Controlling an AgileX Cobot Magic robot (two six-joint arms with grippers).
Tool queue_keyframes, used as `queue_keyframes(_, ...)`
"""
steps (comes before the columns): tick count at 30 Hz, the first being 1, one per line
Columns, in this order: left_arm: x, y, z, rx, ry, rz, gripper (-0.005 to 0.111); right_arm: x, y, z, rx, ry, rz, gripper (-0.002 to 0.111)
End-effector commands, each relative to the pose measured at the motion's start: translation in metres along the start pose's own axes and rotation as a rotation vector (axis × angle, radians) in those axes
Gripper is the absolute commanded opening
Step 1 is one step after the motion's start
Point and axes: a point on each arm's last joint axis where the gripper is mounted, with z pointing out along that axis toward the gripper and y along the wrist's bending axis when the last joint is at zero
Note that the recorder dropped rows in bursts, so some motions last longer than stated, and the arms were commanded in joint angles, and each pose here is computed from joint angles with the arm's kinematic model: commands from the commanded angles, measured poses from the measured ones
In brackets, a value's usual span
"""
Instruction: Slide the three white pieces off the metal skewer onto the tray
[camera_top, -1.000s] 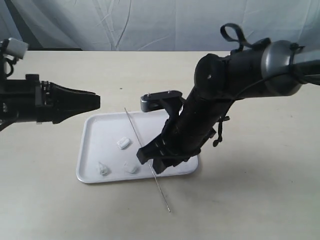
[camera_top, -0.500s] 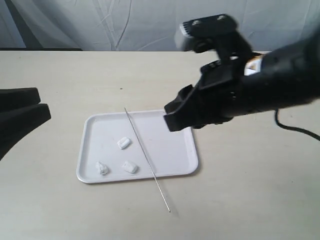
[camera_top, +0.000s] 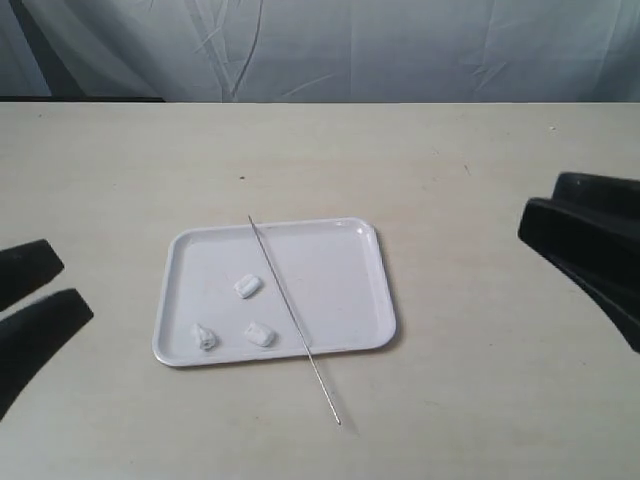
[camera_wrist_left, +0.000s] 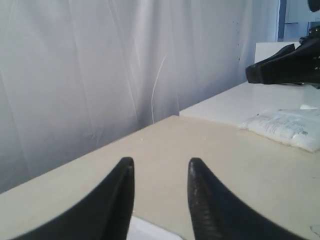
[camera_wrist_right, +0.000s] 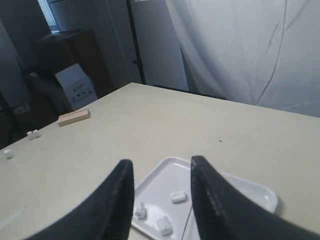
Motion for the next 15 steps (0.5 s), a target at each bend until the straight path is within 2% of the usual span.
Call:
queue_keyframes(1, 0.013, -0.007, -0.003, 0.024, 0.078, 0.003, 0.036, 0.024, -0.001, -0.013, -0.021, 0.011, 0.007, 0.036)
queue_keyframes(8, 0.019, -0.007, -0.004, 0.033, 0.122, 0.001, 0.036, 0.051, -0.006, -0.016, -0.014, 0.034, 0.088, 0.036)
queue_keyframes(12, 0.020, -0.007, -0.004, 0.029, 0.129, -0.069, 0.036, 0.058, -0.002, -0.017, -0.055, 0.103, 0.146, 0.036)
queue_keyframes(15, 0.022, -0.007, -0.004, 0.028, 0.156, -0.052, 0.036, 0.059, -0.001, -0.017, -0.065, 0.123, 0.147, 0.036)
